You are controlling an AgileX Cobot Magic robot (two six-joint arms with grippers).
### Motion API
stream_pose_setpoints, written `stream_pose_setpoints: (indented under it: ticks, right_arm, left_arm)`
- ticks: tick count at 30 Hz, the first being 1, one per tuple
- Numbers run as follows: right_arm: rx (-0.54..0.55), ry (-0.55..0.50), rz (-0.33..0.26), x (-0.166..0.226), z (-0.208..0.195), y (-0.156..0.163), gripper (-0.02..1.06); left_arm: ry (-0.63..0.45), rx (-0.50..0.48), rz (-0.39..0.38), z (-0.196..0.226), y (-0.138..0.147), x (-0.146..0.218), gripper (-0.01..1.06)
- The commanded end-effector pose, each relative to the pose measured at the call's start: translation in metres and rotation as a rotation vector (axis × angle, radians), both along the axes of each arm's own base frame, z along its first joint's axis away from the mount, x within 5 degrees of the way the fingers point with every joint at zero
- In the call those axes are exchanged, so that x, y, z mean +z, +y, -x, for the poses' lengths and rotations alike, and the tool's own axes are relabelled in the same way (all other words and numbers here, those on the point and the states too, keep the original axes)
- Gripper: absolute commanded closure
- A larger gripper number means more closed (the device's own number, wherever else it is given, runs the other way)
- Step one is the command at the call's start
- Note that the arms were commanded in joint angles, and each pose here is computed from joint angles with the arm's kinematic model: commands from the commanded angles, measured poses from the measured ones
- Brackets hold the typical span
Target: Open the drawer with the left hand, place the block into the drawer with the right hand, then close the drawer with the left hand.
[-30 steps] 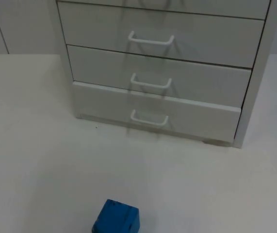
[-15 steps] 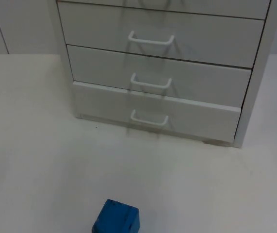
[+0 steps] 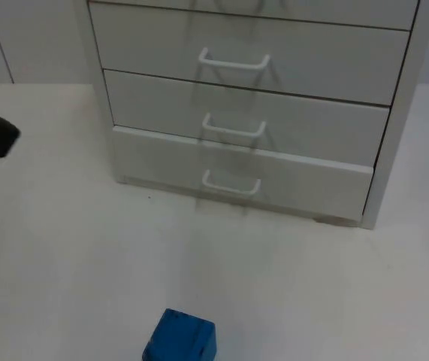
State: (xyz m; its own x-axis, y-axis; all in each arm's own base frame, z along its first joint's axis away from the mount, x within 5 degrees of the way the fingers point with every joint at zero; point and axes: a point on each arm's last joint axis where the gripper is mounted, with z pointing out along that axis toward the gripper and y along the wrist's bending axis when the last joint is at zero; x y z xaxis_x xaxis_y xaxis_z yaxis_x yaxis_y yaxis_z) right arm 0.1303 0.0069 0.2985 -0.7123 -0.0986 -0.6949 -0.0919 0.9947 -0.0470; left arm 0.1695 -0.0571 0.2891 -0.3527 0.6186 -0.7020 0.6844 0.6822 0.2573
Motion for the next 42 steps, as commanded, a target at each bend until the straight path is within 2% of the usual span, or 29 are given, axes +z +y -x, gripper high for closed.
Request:
stream_pose_setpoints:
  ticks: [1,6,7,11,13,14,17,23,25,28,34,38,41,42]
  right_arm:
    - [0.002,-0.020,-0.007,0.002,-0.001,0.001,-0.01]
    - [-0.002,-0.020,-0.008,0.002,-0.001,0.001,-0.01]
    - [-0.002,-0.020,-0.008,0.002,-0.001,0.001,-0.01]
    - [-0.002,-0.022,-0.004,0.003,-0.001,0.000,-0.01]
    - [-0.002,-0.028,-0.004,0.003,-0.002,0.000,-0.01]
    - [-0.002,-0.028,-0.004,0.003,-0.002,0.000,-0.01]
    - [-0.002,-0.031,-0.001,0.003,-0.002,0.000,-0.01]
    - [-0.001,-0.046,-0.003,0.004,-0.003,0.000,-0.01]
    - [-0.001,-0.046,-0.003,0.004,-0.003,0.000,-0.01]
    - [-0.001,-0.050,-0.003,0.004,-0.003,0.000,-0.01]
    - [-0.001,-0.053,-0.003,0.004,-0.003,0.000,-0.01]
    - [-0.001,-0.053,-0.003,0.004,-0.003,0.000,-0.01]
    - [-0.001,-0.055,-0.003,0.004,-0.003,0.000,-0.01]
    - [-0.001,-0.056,-0.004,0.004,-0.004,0.000,-0.01]
  left_arm:
    - [-0.059,-0.084,-0.069,-0.007,-0.010,-0.001,0.20]
    - [-0.149,-0.245,-0.260,-0.024,-0.034,-0.018,0.20]
    - [-0.149,-0.245,-0.260,-0.024,-0.034,-0.018,0.20]
    - [-0.196,-0.351,-0.360,-0.037,-0.054,-0.036,0.21]
    - [-0.240,-0.383,-0.394,-0.046,-0.063,-0.044,0.26]
    - [-0.240,-0.383,-0.394,-0.046,-0.063,-0.044,0.26]
    - [-0.277,-0.407,-0.427,-0.060,-0.071,-0.058,0.35]
    - [-0.297,-0.467,-0.493,-0.075,-0.079,-0.083,0.35]
    - [-0.297,-0.528,-0.531,-0.079,-0.087,-0.099,0.35]
    - [-0.302,-0.586,-0.550,-0.080,-0.096,-0.112,0.35]
    - [-0.412,-0.683,-0.559,-0.085,-0.116,-0.131,0.35]
    - [-0.412,-0.710,-0.578,-0.087,-0.117,-0.142,0.35]
    - [-0.408,-0.778,-0.632,-0.087,-0.120,-0.156,0.35]
    - [-0.400,-0.769,-0.629,-0.086,-0.120,-0.157,0.35]
